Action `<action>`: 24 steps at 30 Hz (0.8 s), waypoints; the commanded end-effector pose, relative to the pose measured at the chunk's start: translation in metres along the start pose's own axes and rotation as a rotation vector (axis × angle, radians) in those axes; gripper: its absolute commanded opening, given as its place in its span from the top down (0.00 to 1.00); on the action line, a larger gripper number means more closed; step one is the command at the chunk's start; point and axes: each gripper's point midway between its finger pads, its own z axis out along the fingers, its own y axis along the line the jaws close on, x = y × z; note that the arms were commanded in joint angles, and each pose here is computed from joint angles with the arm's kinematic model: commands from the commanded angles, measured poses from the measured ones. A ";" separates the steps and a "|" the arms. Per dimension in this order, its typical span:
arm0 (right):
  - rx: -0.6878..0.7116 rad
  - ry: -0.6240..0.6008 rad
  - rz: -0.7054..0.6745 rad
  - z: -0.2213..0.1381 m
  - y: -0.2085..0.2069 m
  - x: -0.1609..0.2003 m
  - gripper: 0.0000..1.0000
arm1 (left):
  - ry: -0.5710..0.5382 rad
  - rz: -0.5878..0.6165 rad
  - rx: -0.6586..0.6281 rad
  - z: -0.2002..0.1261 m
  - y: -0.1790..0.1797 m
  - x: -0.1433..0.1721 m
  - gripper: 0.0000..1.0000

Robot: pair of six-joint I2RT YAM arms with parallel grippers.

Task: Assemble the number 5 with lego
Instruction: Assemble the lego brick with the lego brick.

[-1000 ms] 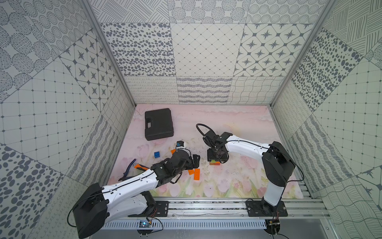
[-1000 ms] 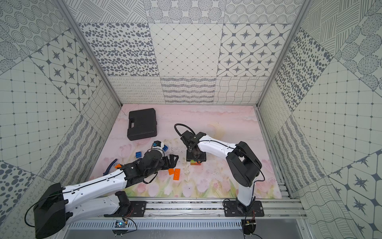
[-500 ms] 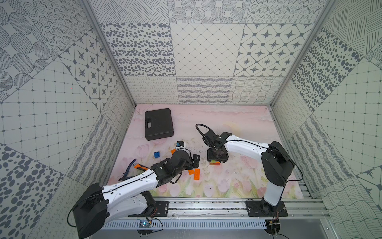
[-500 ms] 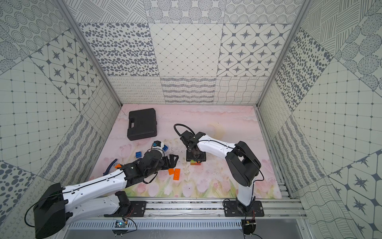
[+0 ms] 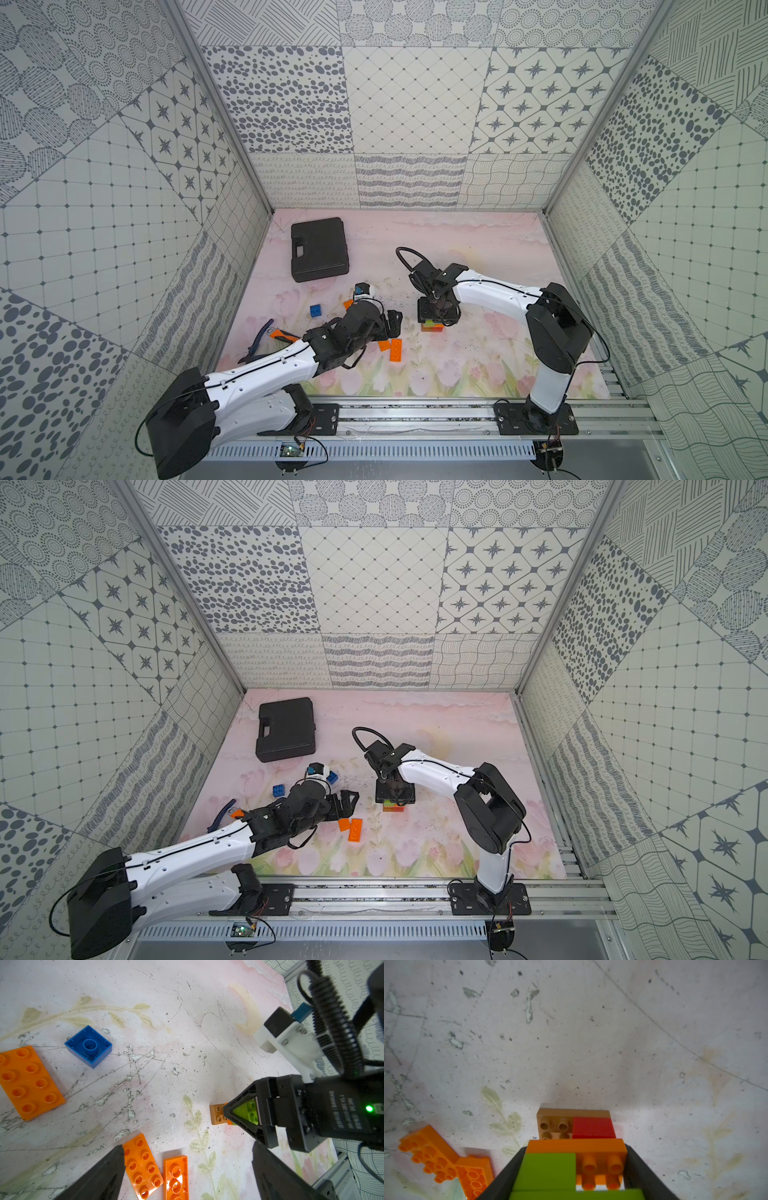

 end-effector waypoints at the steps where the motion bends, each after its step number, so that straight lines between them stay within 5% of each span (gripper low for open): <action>1: -0.034 0.003 0.005 0.011 0.007 0.002 0.42 | -0.011 0.008 0.009 -0.001 -0.004 -0.007 0.01; 24: 0.063 0.045 -0.013 0.028 -0.015 0.007 0.43 | 0.001 0.017 0.015 0.001 -0.009 -0.008 0.01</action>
